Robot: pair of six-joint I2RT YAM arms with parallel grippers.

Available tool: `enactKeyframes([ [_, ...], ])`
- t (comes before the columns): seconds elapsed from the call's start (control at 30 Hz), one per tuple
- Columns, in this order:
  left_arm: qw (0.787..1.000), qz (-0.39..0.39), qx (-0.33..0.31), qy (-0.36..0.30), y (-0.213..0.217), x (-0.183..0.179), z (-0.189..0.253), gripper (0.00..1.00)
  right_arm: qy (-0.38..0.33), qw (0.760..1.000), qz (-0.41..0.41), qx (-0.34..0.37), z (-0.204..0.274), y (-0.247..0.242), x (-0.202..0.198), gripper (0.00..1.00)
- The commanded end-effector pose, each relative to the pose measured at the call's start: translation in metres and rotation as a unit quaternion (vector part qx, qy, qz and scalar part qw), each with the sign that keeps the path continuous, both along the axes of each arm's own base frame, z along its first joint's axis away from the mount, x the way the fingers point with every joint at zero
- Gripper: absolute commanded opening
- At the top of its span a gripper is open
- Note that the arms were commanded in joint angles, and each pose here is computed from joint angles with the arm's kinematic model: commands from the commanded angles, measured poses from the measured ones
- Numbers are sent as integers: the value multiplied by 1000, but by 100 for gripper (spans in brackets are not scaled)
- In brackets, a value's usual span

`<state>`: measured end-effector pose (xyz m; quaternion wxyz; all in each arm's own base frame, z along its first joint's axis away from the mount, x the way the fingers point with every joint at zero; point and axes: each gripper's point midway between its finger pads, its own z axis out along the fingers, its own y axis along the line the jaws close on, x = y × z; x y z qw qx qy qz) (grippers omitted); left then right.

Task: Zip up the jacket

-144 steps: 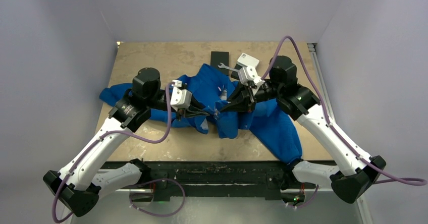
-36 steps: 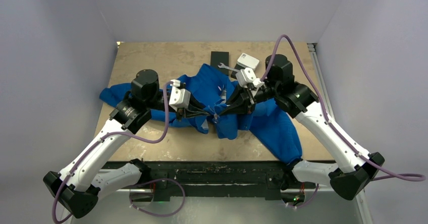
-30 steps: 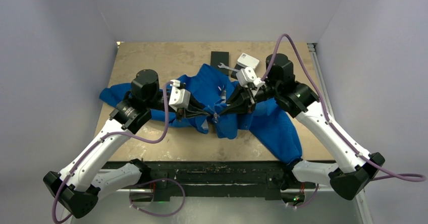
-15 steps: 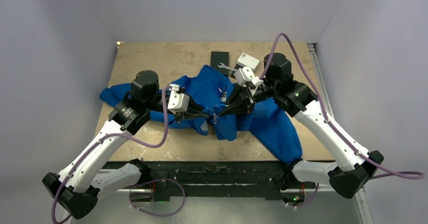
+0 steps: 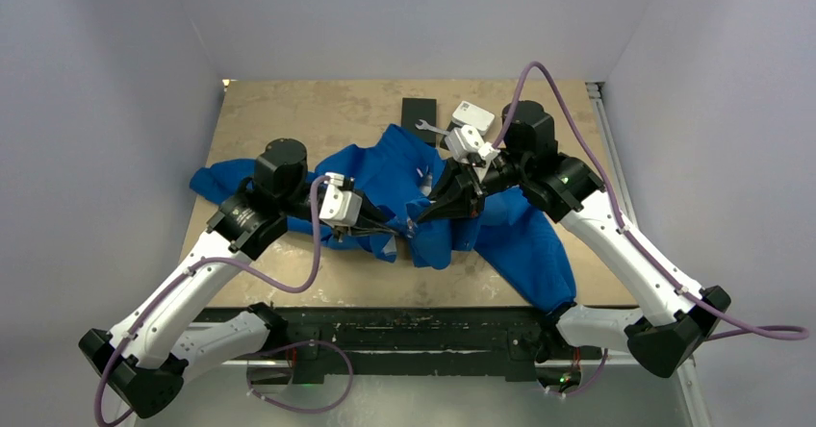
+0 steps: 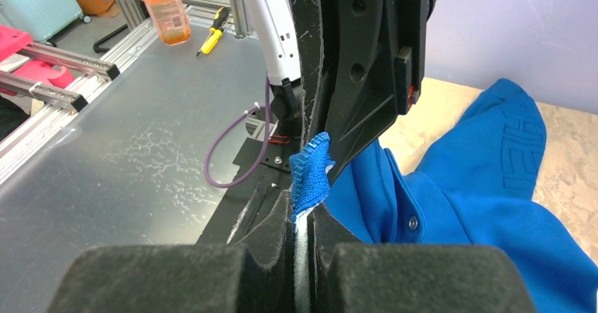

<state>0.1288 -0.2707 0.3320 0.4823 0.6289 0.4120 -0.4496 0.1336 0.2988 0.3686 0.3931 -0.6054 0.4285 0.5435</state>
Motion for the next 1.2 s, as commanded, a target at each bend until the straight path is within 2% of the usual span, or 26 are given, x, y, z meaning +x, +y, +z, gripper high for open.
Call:
enactKeyframes([
  [0.0,999,-36,-7,-16,0,-14,0,0,-13,999,24,22,15,-1,-11,0],
  [0.23,999,-33,-9,-14,-3,-12,1,0,-4,999,42,20,8,1,-18,0],
  [0.6,999,-14,21,-28,2,-6,-11,0,0,1000,5,3,0,-9,-25,0],
  [0.63,999,-9,31,-35,3,-3,-18,1,-4,1000,3,7,3,-10,-25,0],
  [0.67,998,4,48,-44,5,3,-30,11,-9,1000,-9,8,4,-9,-22,0],
  [0.7,995,20,74,-59,8,12,-46,13,-16,999,-38,7,4,-7,-12,0],
  [0.77,984,45,150,-88,20,31,-89,16,-17,996,-88,-7,-8,-3,9,0],
  [0.83,964,57,237,-104,41,51,-135,11,-2,990,-136,-21,-26,0,30,0],
  [0.93,940,25,322,-113,78,61,-186,8,35,972,-230,-38,-62,-3,68,0],
  [1.03,920,-24,363,-148,102,59,-216,8,56,936,-343,-56,-91,-22,114,0],
  [1.1,906,-72,371,-188,110,51,-225,8,68,917,-389,-63,-106,-36,135,0],
  [1.17,892,-94,368,-247,110,60,-229,9,88,898,-430,-38,-108,-51,156,0],
])
